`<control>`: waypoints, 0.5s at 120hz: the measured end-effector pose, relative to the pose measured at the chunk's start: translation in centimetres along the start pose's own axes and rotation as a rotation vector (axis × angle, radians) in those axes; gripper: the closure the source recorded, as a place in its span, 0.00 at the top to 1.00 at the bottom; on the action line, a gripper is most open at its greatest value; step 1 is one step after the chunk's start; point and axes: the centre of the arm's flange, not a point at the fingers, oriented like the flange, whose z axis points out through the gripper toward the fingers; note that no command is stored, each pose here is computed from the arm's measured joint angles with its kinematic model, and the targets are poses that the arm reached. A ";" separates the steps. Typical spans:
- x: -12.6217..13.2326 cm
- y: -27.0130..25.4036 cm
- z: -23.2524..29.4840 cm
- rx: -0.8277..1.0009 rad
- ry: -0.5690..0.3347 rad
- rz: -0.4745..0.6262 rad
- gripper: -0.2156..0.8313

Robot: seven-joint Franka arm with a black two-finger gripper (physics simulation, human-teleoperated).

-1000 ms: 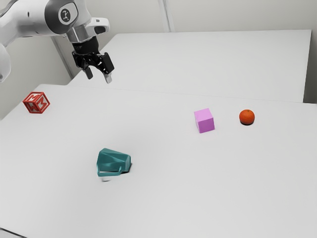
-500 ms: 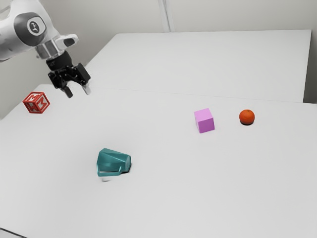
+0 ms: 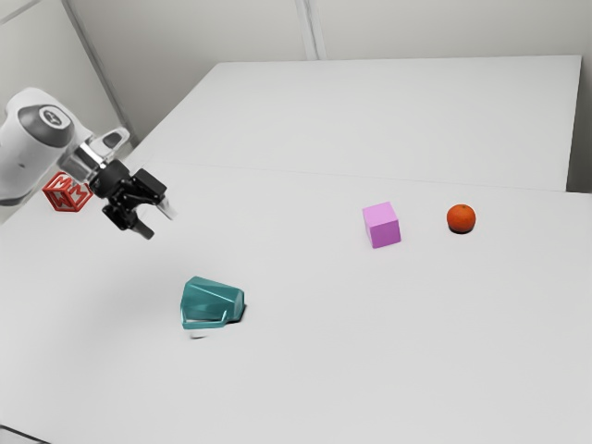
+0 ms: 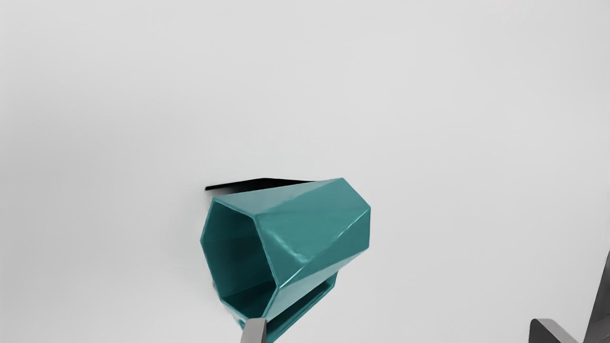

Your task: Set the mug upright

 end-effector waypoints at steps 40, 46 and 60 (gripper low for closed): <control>-1.6 -6.5 7.1 -0.154 0.000 -0.027 0.79; -2.5 -7.2 8.1 -0.179 0.010 -0.040 0.79; -3.9 -7.4 9.3 -0.233 0.049 -0.048 0.79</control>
